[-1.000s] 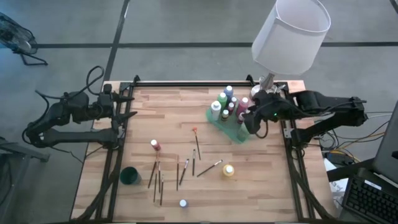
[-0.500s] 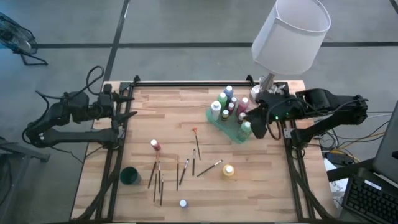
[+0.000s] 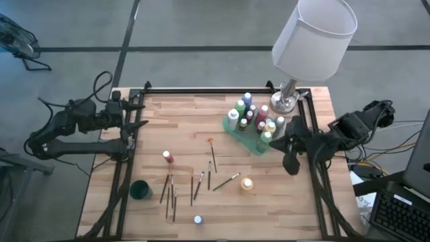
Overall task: Pick & Place Paint Supplies
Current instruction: Move the small orange paint bottle to the center of the table
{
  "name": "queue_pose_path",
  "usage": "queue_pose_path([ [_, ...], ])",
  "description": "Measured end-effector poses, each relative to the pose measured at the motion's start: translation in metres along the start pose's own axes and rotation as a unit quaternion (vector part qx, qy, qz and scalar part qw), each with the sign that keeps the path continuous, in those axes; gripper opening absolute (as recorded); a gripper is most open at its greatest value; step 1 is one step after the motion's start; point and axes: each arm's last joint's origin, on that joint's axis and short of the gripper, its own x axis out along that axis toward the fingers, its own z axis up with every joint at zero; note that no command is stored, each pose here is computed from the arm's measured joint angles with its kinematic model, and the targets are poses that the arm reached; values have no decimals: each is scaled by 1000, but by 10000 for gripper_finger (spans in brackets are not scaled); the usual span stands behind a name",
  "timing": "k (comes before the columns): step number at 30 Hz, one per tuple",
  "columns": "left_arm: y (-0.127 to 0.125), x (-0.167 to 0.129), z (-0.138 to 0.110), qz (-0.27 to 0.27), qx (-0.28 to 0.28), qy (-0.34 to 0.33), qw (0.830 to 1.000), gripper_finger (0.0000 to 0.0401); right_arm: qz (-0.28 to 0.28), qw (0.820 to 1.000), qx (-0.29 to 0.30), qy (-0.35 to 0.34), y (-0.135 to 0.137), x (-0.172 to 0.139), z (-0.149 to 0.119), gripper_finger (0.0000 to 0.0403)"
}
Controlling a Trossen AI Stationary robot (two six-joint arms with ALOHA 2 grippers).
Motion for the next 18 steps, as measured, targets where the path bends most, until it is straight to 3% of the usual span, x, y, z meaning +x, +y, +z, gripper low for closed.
queue_pose_path([
  [8, 0, 0, 0, 0, 0, 0, 1000, 282, 30, 995, -76, 57, 18, 8, -15, 8],
  [18, 0, 0, 0, 0, 0, 0, 1000, 282, 11, 993, -95, 74, 23, 25, -17, 8],
])
